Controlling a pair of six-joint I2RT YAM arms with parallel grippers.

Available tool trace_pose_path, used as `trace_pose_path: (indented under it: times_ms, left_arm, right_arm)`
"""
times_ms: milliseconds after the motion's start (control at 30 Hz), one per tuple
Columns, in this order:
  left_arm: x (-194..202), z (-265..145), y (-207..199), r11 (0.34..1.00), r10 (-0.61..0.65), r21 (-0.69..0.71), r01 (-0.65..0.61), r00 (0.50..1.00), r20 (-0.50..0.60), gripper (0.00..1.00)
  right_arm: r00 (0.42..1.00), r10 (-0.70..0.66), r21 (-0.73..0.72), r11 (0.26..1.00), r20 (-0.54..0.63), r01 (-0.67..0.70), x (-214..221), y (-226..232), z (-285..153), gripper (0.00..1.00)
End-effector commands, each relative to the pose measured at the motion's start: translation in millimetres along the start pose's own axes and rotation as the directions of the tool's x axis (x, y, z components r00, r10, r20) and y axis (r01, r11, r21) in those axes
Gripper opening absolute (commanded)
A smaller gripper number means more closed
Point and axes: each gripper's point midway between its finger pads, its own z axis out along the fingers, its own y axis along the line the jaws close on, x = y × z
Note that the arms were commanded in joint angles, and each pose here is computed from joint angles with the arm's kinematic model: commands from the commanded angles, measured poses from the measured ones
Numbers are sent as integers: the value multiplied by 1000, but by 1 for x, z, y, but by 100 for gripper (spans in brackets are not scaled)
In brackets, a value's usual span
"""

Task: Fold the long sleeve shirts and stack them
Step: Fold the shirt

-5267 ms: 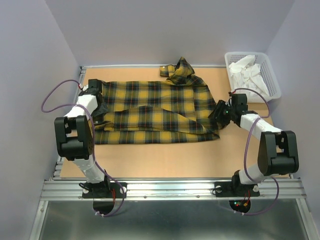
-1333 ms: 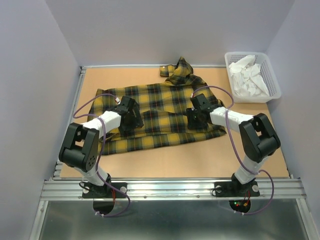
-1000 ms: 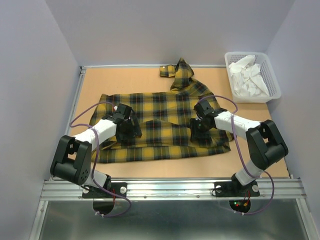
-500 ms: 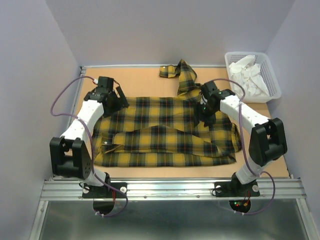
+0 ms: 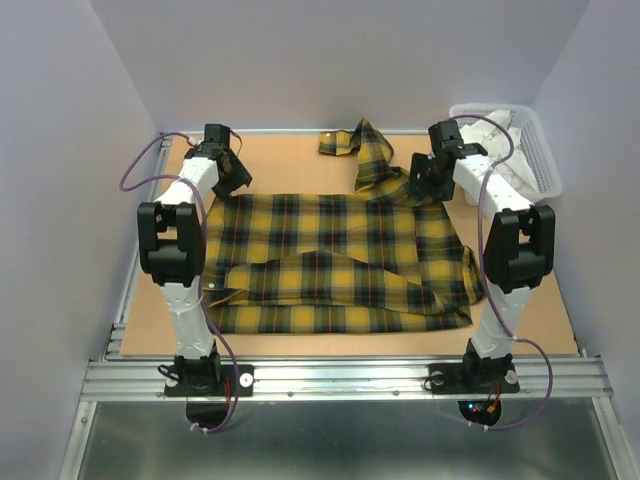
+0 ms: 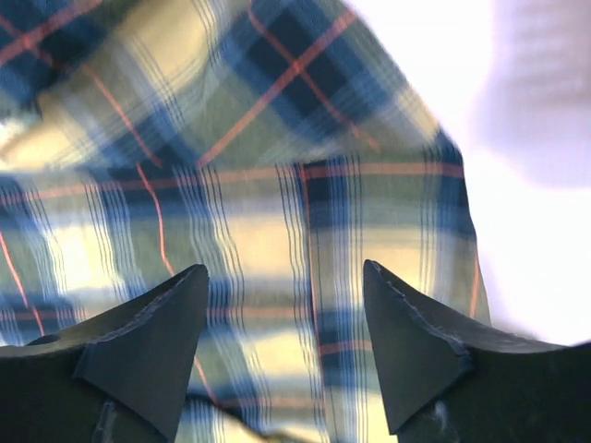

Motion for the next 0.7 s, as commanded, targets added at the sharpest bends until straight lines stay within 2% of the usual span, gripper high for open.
trace_pose_path:
  times_ms: [0, 67, 100, 300, 467, 667]
  left_arm:
    - [-25, 2, -10, 998, -63, 2, 63, 995, 77, 59]
    - [-21, 14, 1, 997, -60, -37, 63, 995, 76, 54]
    - [-21, 17, 1, 998, -61, -30, 63, 995, 77, 53]
    - [-14, 36, 17, 997, -46, -57, 51, 996, 74, 51]
    - [-15, 49, 37, 993, -46, -101, 55, 995, 87, 51]
    - [-10, 58, 73, 980, -84, -176, 95, 994, 70, 50]
  right_arm:
    - [989, -9, -52, 999, 147, 16, -49, 16, 4, 69]
    - [991, 10, -56, 998, 137, -2, -48, 15, 20, 63]
    - [990, 18, -105, 994, 142, -3, -51, 23, 24, 61]
    - [989, 89, -118, 990, 115, -75, -39, 22, 65, 48]
    - [984, 159, -71, 986, 79, -153, -19, -4, 100, 45]
    - [980, 184, 13, 983, 70, -185, -5, -36, 110, 45]
